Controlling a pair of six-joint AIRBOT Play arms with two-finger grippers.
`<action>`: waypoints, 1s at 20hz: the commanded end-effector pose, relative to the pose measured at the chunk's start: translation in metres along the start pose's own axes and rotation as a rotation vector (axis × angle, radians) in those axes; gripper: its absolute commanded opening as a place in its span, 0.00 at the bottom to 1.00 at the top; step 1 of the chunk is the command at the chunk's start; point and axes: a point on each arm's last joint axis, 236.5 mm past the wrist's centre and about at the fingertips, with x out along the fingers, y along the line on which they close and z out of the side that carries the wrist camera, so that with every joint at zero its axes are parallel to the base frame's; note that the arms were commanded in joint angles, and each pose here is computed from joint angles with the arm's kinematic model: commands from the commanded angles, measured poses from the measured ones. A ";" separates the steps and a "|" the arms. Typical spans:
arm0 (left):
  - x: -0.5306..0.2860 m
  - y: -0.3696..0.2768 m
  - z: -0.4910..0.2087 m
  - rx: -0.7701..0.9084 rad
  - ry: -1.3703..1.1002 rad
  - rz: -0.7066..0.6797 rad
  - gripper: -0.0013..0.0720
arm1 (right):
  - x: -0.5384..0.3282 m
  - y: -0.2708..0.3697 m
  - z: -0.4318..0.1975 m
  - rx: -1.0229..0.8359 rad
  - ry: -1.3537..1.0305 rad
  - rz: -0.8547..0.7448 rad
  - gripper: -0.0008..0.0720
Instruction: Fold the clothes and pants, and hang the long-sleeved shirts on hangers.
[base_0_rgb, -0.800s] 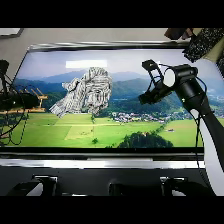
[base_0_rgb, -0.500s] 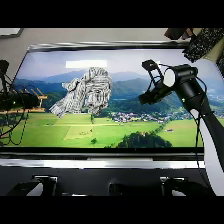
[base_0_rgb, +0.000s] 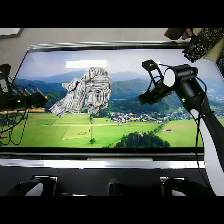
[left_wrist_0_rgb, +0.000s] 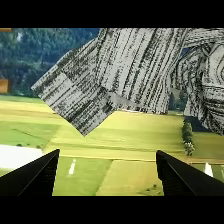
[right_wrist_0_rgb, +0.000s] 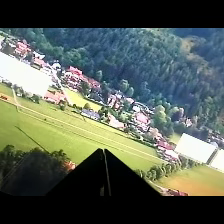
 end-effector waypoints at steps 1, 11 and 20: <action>0.049 0.011 -0.012 -0.236 0.085 -0.063 1.00 | 0.000 0.000 0.000 0.000 0.000 0.001 0.06; 0.163 0.047 -0.054 -0.517 0.256 -0.083 1.00 | 0.000 0.001 0.000 0.001 0.000 0.001 0.06; 0.183 0.034 -0.061 -0.549 0.288 -0.158 0.24 | 0.001 0.010 0.012 0.054 -0.046 0.045 0.18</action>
